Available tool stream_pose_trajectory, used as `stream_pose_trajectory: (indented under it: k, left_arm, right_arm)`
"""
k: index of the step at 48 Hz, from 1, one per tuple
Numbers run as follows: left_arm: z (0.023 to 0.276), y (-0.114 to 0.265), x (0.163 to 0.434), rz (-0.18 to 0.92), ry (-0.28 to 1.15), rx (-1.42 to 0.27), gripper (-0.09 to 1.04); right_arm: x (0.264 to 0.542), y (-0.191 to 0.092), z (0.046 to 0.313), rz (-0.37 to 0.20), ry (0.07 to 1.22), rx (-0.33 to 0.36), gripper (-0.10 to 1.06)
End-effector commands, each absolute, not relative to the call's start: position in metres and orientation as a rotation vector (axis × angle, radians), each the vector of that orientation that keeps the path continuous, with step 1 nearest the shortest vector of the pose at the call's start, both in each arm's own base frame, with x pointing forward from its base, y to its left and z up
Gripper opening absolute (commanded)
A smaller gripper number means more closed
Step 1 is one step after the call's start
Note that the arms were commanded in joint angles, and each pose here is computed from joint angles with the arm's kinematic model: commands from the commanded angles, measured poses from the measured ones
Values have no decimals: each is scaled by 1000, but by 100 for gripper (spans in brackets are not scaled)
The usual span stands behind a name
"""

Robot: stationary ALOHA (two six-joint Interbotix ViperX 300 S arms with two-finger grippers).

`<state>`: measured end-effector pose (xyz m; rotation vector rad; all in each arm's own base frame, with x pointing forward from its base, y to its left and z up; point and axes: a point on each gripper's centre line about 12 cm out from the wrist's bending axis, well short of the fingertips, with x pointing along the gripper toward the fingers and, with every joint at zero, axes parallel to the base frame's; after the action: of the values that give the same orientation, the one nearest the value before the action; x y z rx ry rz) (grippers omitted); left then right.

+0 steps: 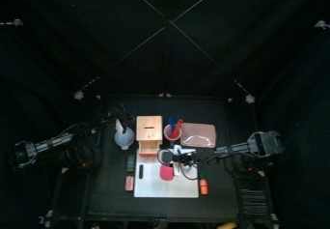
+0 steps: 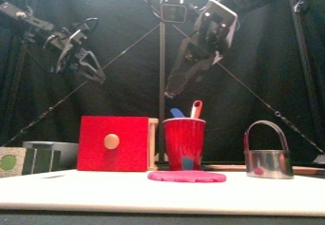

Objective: Get the cutter from the drawer then cut the dough then place the extra dough in the bowl
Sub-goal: Shut the drawer

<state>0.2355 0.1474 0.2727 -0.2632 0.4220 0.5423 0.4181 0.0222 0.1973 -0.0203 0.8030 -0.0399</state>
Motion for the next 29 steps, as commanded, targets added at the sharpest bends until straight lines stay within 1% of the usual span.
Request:
stream_pose_trajectory:
  k: [1, 4, 10, 16, 29]
  left_arm:
    - [283, 166, 245, 569, 430, -247, 52]
    - [281, 176, 248, 585, 457, -229, 50]
    - [275, 192, 257, 580, 556, -142, 46]
    - [264, 206, 273, 532, 697, -58, 45]
    - [243, 237, 318, 407, 883, 10, 45]
  right_arm:
    - [433, 23, 213, -29, 732, -28, 43]
    - [439, 25, 211, -20, 722, -37, 39]
    - [448, 27, 208, -18, 709, -24, 33]
    - [457, 28, 202, -20, 715, -12, 30]
    - [475, 31, 182, -26, 747, 37, 25]
